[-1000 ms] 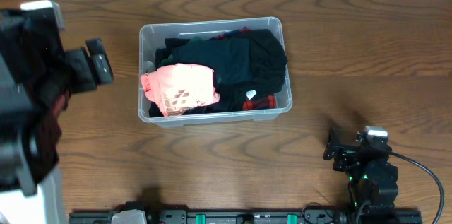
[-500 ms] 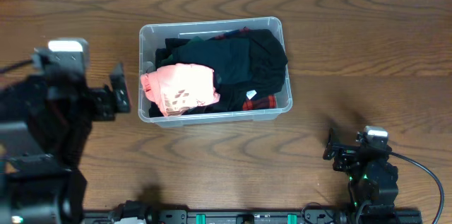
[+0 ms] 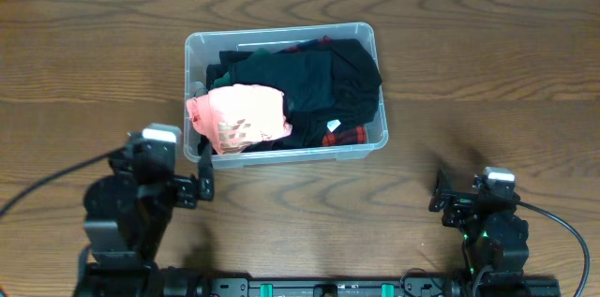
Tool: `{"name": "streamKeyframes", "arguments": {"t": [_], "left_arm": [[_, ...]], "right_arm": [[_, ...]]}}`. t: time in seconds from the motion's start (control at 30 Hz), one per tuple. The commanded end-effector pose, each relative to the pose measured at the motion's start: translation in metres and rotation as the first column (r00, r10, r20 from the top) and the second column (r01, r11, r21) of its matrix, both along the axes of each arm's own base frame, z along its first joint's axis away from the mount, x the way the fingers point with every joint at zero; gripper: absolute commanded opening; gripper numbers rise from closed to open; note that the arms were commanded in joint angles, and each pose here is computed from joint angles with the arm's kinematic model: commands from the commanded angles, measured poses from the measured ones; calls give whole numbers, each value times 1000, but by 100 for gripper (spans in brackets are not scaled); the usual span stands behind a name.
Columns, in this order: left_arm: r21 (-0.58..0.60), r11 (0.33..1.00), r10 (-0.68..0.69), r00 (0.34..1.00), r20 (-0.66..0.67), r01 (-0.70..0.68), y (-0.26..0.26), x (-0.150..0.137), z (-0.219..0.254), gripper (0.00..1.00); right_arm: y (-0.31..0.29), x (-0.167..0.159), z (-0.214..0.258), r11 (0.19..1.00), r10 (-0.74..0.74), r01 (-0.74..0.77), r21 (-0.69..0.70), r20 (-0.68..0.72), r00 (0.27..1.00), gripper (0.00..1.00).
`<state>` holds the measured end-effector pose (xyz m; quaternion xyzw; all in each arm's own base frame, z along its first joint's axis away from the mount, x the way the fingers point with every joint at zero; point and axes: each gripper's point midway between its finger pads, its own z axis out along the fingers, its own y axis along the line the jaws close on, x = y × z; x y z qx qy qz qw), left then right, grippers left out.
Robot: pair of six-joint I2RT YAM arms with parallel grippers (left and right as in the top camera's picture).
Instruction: Pack container
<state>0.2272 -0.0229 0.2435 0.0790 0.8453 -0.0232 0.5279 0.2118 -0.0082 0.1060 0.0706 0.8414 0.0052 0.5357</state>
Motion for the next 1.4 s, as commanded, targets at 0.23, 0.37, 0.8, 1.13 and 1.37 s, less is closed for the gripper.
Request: {"name": "streamKeyframes", "arguments": {"t": [0.23,0.37,0.8,1.13,1.37], "left_arm": [[-4,997,-80,996,40,80,-14,-18,-46,98],[-3,996,-93,994,62,94,-16,-24,-56,98],[-2,995,-96,989,111,97,-17,-30,-80,98],[1,995,-97,994,40,97,-17,-23,-121,98],[1,995,-96,995,31,96,-17,-17,-139,98]], "right_arm": [[2,0,0,1000,5,-5,15,5,1000,99],[2,0,0,1000,5,-5,15,5,1000,99],[2,0,0,1000,5,-5,14,5,1000,99],[2,0,0,1000,5,-5,14,5,1000,99],[2,0,0,1000,5,-5,15,5,1000,99]]}}
